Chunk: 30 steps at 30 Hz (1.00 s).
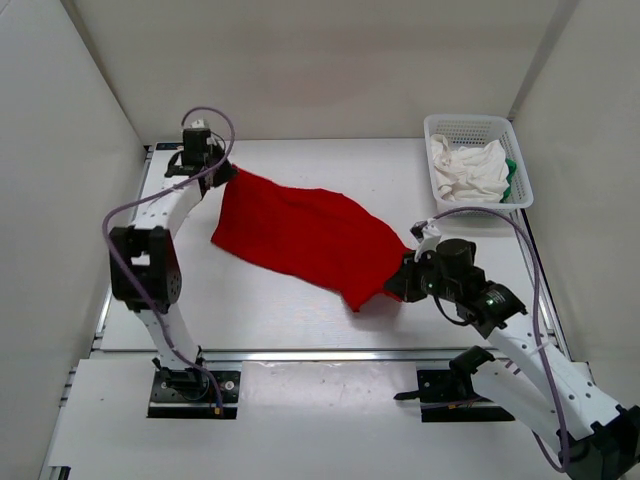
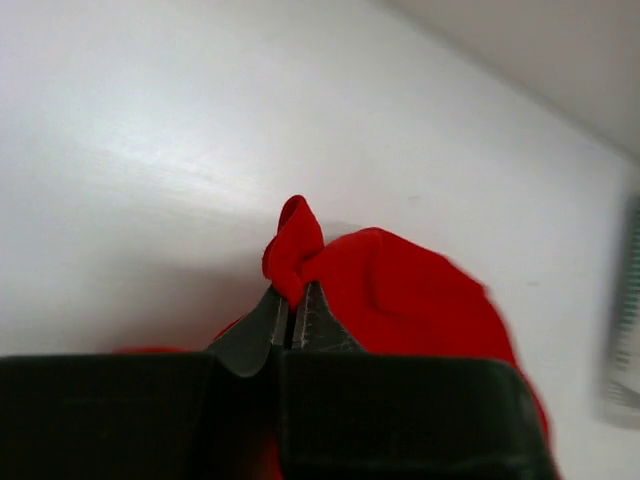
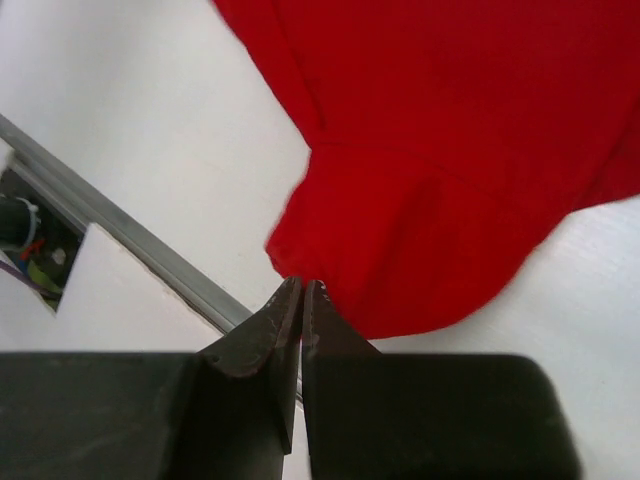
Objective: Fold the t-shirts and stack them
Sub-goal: Flatten out the tshirt
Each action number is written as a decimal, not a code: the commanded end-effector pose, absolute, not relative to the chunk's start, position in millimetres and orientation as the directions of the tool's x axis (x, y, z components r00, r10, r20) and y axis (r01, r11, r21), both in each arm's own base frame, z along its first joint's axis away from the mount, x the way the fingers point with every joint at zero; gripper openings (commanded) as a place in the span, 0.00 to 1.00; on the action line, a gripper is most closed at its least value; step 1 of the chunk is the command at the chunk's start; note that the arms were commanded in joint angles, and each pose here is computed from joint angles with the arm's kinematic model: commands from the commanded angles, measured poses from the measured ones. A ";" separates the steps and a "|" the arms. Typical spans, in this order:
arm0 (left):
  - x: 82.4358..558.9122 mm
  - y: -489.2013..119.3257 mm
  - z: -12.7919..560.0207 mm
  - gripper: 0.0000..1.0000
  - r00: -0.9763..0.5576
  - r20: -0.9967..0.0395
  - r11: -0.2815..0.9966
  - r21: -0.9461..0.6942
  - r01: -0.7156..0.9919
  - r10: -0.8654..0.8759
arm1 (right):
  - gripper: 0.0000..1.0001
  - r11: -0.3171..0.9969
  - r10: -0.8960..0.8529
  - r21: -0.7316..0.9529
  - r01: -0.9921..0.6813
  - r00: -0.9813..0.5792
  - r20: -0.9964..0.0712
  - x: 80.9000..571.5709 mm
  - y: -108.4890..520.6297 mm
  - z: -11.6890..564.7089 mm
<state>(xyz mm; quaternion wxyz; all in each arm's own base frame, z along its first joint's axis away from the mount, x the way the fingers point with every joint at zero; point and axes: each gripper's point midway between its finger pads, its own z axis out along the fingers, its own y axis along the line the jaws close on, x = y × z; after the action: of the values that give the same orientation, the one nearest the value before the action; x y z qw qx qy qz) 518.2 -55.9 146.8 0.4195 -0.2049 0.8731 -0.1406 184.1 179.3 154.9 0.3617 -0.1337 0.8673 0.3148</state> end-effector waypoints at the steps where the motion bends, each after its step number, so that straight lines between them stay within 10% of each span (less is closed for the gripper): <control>1: 509.6 -49.9 263.8 0.01 -0.375 -0.777 0.858 -0.498 -0.127 -0.506 | 0.00 0.747 0.024 0.417 -0.518 -0.606 -0.795 190.3 179.0 195.7; 10: 489.8 -6.6 197.1 0.00 -0.421 -0.713 0.828 -0.489 -0.274 -0.561 | 0.00 0.760 0.009 0.430 -0.488 -0.653 -0.757 170.4 174.2 169.7; 22: 411.5 -17.9 328.4 0.06 -0.163 -0.879 0.893 -0.432 -0.124 -0.447 | 0.00 0.783 0.032 0.413 -0.464 -0.634 -0.773 169.7 161.5 168.2; 30: 441.4 -10.9 220.4 0.02 -0.371 -0.788 0.871 -0.436 -0.228 -0.492 | 0.00 0.790 -0.003 0.406 -0.459 -0.665 -0.746 167.4 165.1 151.5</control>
<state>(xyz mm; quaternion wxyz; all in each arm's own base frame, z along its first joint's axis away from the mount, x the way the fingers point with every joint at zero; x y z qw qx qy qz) 428.6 1.7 267.7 0.5693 -0.2263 0.7785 -0.1365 159.5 161.3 142.3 0.3670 -0.1314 0.8729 0.2932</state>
